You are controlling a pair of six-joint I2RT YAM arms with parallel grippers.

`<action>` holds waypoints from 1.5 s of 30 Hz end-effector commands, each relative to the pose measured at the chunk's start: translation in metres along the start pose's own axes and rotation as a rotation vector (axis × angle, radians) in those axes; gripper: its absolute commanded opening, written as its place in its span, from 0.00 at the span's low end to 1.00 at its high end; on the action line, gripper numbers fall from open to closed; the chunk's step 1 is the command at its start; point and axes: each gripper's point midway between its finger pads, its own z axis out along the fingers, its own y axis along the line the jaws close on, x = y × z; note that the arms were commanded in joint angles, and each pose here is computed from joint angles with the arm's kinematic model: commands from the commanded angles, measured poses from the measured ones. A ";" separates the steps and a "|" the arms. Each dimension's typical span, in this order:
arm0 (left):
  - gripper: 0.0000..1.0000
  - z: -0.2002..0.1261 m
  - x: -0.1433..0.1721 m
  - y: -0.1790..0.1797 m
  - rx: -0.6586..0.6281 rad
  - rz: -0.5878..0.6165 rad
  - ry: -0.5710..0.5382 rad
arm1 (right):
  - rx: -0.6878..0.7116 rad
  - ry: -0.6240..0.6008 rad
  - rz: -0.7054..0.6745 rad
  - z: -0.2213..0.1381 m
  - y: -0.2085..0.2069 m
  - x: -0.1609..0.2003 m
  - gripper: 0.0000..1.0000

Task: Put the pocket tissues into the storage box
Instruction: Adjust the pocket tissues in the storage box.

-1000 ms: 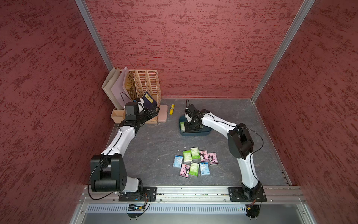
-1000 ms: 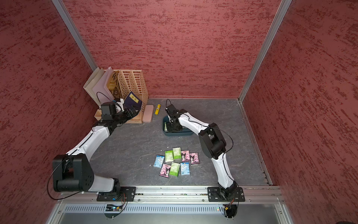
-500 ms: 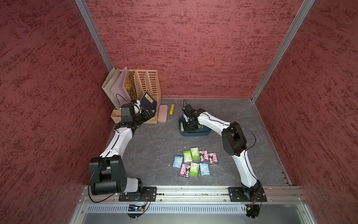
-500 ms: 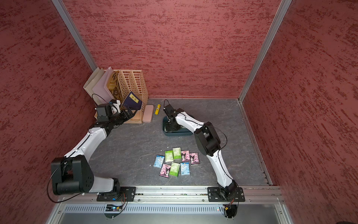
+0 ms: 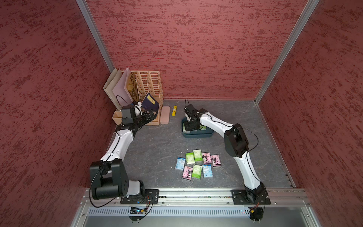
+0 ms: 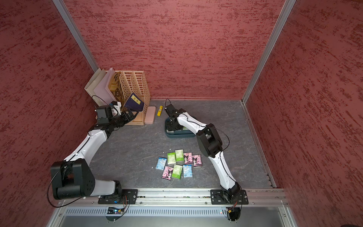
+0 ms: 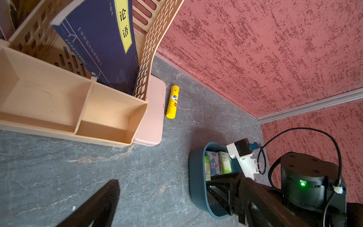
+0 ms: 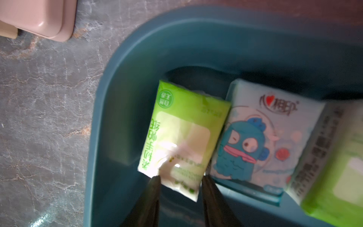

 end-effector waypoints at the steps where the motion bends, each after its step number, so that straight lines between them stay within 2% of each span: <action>1: 1.00 -0.007 -0.002 -0.004 0.012 0.023 -0.009 | -0.012 -0.103 -0.018 -0.039 0.007 -0.018 0.43; 5: 1.00 -0.007 -0.005 -0.006 0.017 0.020 -0.014 | 0.000 -0.157 0.030 -0.071 -0.017 -0.026 0.48; 10: 1.00 -0.007 -0.008 -0.011 0.040 0.010 -0.015 | 0.093 -0.132 0.122 -0.079 -0.084 -0.022 0.49; 17: 1.00 -0.008 -0.008 -0.016 0.051 0.010 -0.016 | 0.176 -0.104 0.161 -0.072 -0.136 -0.020 0.27; 21: 1.00 -0.007 -0.008 -0.019 0.058 0.010 -0.016 | 0.202 -0.082 0.159 -0.064 -0.152 -0.020 0.21; 25: 1.00 -0.007 -0.009 -0.020 0.058 0.009 -0.018 | 0.197 -0.064 0.147 -0.054 -0.156 -0.020 0.15; 36: 1.00 -0.007 -0.008 -0.021 0.058 0.012 -0.012 | 0.176 -0.031 0.148 -0.027 -0.156 -0.016 0.14; 45: 1.00 -0.008 -0.008 -0.022 0.057 0.018 -0.008 | 0.120 -0.042 0.152 -0.019 -0.144 -0.021 0.14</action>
